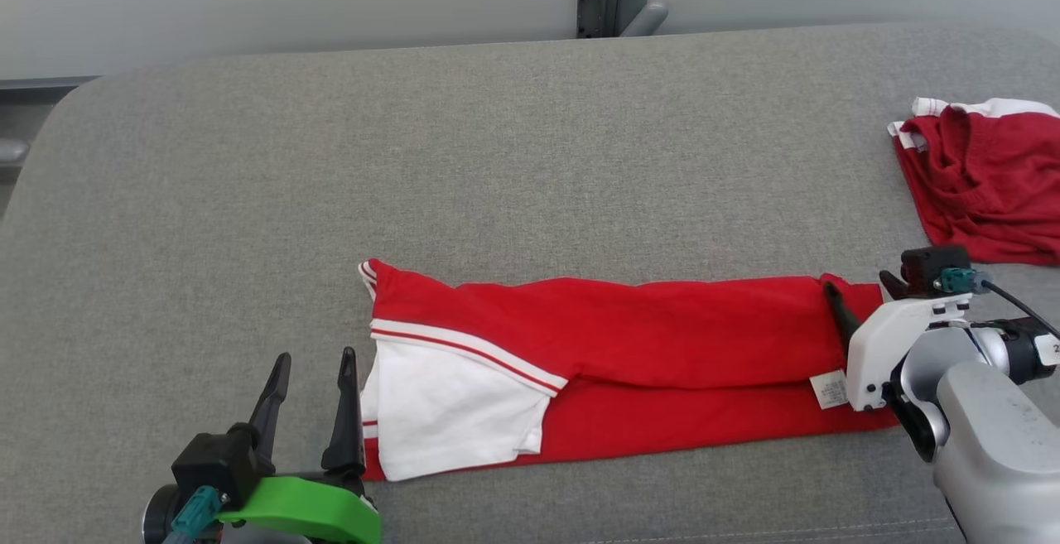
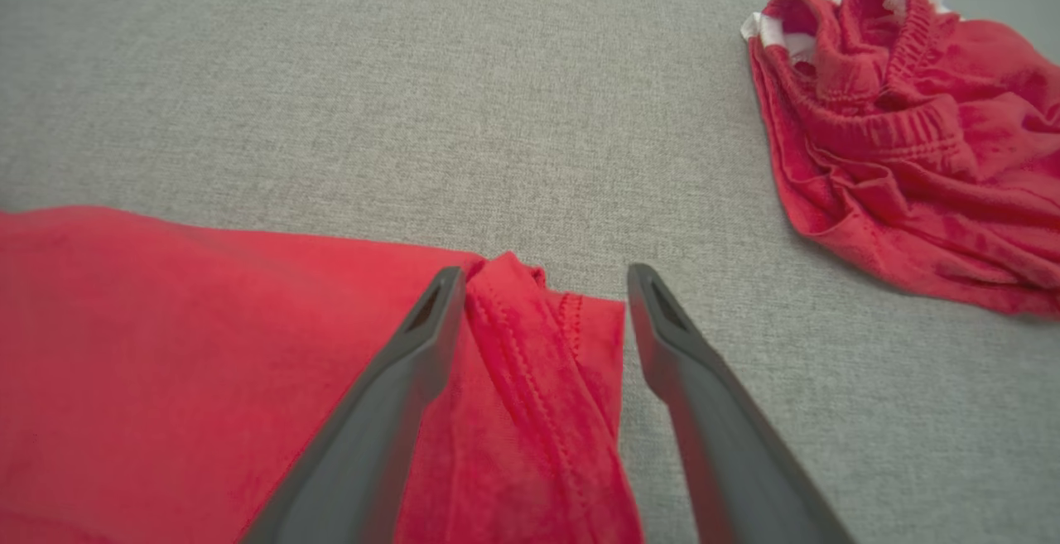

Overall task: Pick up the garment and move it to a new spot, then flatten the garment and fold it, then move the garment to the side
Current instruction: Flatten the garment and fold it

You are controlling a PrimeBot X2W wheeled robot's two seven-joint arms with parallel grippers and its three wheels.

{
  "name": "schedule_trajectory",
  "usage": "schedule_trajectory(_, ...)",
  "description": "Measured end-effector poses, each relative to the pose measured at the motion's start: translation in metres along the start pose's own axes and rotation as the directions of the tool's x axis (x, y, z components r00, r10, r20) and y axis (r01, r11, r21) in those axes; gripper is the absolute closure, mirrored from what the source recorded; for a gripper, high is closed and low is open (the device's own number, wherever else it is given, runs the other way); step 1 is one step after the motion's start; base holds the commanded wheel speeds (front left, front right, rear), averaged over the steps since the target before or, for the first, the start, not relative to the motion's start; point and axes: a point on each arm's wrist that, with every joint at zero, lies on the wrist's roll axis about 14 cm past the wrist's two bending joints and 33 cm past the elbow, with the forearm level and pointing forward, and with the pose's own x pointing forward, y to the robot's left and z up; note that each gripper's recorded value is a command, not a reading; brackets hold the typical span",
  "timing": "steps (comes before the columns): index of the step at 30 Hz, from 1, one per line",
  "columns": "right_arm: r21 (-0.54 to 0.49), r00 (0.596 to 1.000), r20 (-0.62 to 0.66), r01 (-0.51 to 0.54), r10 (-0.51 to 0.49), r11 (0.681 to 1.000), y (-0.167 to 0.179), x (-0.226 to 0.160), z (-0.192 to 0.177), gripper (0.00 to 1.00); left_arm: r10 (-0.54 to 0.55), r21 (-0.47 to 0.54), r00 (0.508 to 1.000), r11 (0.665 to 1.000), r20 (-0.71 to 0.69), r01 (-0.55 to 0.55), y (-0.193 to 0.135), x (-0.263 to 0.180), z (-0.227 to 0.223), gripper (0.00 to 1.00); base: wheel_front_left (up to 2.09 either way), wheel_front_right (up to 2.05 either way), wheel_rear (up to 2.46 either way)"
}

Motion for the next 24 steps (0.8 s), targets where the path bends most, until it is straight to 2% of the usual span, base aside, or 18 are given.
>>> schedule_trajectory(4,-0.015,0.998,-0.062,-0.023,0.022,1.0,0.008,0.008,-0.01,0.0,0.017,0.0,1.0,1.0,-0.002,-0.017,0.005,-0.002,-0.001,0.0,0.0,0.0,0.0)
schedule_trajectory(5,-0.015,0.997,-0.071,-0.028,0.026,1.0,0.009,0.009,-0.012,0.05,0.02,0.0,1.0,1.0,-0.003,-0.02,0.006,-0.002,-0.001,0.0,0.0,0.0,0.0)
schedule_trajectory(8,-0.017,0.994,-0.106,-0.038,0.036,0.999,0.013,0.012,-0.019,0.32,0.027,-0.001,1.0,1.0,-0.007,-0.027,0.008,-0.002,-0.002,0.0,0.0,0.0,0.0)
schedule_trajectory(9,-0.012,0.993,-0.111,-0.039,0.037,0.999,0.013,0.013,-0.02,0.5,0.029,-0.001,1.0,1.0,-0.008,-0.029,0.008,-0.002,-0.003,0.0,0.0,0.0,0.0)
schedule_trajectory(13,0.004,0.993,-0.113,-0.037,0.038,0.999,0.012,0.018,-0.02,0.85,0.035,-0.001,0.999,0.999,-0.013,-0.035,0.011,0.0,-0.004,0.0,0.0,0.0,0.0)
schedule_trajectory(14,0.009,0.993,-0.109,-0.035,0.036,0.999,0.011,0.019,-0.019,1.0,0.035,-0.001,0.999,0.999,-0.014,-0.035,0.011,0.001,-0.004,0.0,0.0,0.0,0.0)
schedule_trajectory(24,0.12,1.0,-0.004,0.032,-0.031,0.992,-0.009,0.015,-0.008,1.0,0.018,0.0,1.0,1.0,-0.017,-0.018,0.005,0.005,-0.006,0.0,0.0,0.0,0.0)
